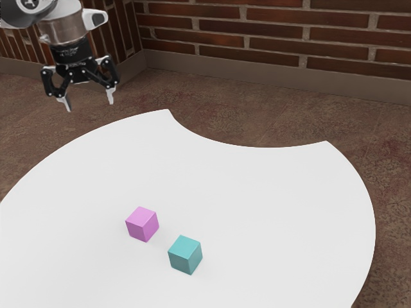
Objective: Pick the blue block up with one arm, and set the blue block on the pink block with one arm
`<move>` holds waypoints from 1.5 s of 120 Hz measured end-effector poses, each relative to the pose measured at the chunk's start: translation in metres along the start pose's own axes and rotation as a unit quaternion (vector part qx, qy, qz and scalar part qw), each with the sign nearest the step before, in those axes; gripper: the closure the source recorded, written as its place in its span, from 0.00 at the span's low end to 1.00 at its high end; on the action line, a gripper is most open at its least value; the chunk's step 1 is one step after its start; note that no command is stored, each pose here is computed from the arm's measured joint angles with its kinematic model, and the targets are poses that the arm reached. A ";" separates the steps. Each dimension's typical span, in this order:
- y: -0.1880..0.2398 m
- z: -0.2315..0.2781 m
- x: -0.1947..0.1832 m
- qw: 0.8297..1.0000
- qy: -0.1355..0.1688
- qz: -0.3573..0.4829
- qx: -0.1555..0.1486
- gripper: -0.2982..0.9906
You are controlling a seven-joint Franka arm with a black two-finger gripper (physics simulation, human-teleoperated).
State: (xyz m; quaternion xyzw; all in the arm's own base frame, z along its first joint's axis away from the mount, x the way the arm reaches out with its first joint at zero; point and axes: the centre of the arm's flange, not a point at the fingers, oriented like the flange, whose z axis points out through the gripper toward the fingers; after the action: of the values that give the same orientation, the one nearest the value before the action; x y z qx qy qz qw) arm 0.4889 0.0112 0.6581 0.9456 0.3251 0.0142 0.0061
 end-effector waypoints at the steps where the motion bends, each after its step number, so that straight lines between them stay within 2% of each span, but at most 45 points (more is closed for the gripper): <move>1: 0.000 0.000 0.000 1.000 0.000 0.000 0.001 0.23; 16: 0.018 0.008 -0.012 1.000 -0.001 0.015 0.018 0.23; 25: 0.066 0.046 -0.027 0.997 -0.037 0.054 0.034 0.23; 33: 0.094 0.064 -0.071 0.993 -0.054 0.098 0.047 0.23; 45: 0.096 0.138 -0.106 0.987 -0.083 0.115 0.071 0.23; 57: 0.100 0.195 -0.111 0.987 -0.092 0.110 0.066 0.23; 67: 0.109 0.230 -0.108 0.989 -0.098 0.103 0.049 0.23; 92: 0.114 0.279 -0.118 0.990 -0.082 0.117 0.016 0.23; 121: 0.133 0.311 -0.147 0.982 -0.082 0.169 -0.018 0.23; 140: 0.134 0.324 -0.148 0.970 -0.076 0.232 -0.024 0.23; 163: 0.136 0.337 -0.144 0.943 -0.055 0.327 -0.017 0.23; 180: 0.126 0.348 -0.120 0.935 -0.050 0.351 -0.018 0.23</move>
State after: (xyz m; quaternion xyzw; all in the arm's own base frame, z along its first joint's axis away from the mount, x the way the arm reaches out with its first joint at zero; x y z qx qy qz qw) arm 0.4825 -0.1631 0.3100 0.9987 -0.0284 -0.0254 0.0343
